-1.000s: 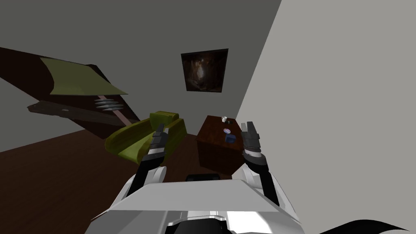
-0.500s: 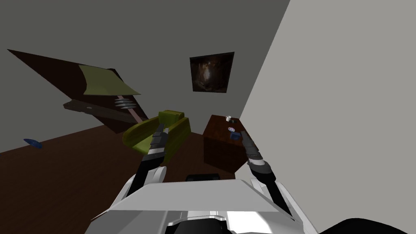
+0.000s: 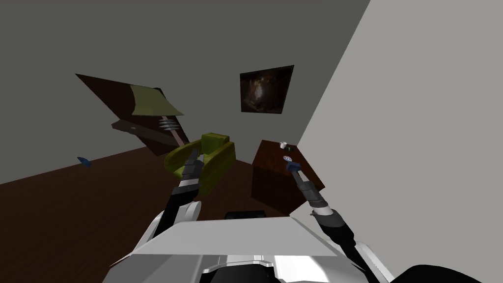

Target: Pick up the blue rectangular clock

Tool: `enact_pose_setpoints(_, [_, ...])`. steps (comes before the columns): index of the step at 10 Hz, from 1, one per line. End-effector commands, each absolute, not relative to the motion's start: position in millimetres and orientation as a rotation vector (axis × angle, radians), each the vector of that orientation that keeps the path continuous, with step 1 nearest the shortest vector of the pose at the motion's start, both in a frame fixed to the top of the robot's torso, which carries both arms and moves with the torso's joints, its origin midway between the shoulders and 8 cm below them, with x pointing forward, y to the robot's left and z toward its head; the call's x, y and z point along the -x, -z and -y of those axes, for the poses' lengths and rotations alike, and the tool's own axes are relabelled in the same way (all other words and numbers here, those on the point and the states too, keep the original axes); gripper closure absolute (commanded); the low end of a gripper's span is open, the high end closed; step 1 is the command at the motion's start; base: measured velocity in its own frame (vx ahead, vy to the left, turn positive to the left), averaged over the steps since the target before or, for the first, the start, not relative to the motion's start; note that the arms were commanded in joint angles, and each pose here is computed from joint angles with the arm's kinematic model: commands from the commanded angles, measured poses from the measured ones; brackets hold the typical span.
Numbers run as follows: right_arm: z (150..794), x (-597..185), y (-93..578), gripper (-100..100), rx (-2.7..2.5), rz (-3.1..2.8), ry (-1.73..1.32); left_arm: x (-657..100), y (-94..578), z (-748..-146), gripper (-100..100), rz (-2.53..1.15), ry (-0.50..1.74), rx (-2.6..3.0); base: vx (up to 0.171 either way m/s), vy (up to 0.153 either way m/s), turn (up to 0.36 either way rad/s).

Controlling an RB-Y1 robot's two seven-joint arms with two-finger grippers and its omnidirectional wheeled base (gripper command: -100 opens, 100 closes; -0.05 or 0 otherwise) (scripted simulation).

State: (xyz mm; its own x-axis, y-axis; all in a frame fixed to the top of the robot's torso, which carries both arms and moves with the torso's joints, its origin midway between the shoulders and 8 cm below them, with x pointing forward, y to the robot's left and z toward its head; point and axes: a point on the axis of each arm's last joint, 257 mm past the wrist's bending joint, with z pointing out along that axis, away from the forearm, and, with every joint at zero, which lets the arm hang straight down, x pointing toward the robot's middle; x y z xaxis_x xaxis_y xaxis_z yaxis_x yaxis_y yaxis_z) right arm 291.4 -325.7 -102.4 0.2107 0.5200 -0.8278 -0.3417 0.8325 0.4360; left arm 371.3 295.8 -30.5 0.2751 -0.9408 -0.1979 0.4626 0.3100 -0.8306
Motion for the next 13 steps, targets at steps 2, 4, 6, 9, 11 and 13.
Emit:
enact_pose_setpoints(2, [352, -276, 138, -100, -0.114, -1.347, -0.478, -371, 31, -296, 0, -0.791, 1.067, 0.735, 0.039, 0.108, 0.169])
enact_pose_setpoints(4, [370, -263, 160, -100, -0.073, -1.428, -0.399, -371, 31, -296, 0, -0.791, 1.067, 0.735, 0.042, 0.051, 0.116])
enact_pose_setpoints(6, [387, -247, 178, -100, -0.023, -1.504, -0.322, -371, 31, -296, 0, -0.791, 1.066, 0.735, 0.025, 0.027, 0.084])
enact_pose_setpoints(9, [428, -209, 214, -100, 0.080, -1.665, -0.165, -371, 31, -296, 0, -0.791, 1.066, 0.735, 0.073, 0.068, 0.196])
enact_pose_setpoints(11, [452, -183, 232, -100, 0.128, -1.754, -0.084, -371, 31, -296, 0, -0.791, 1.066, 0.735, 0.091, 0.066, 0.176])
enact_pose_setpoints(13, [475, -158, 245, -100, 0.185, -1.835, -0.008, -371, 31, -296, 0, -0.791, 1.066, 0.735, 0.073, 0.041, 0.144])
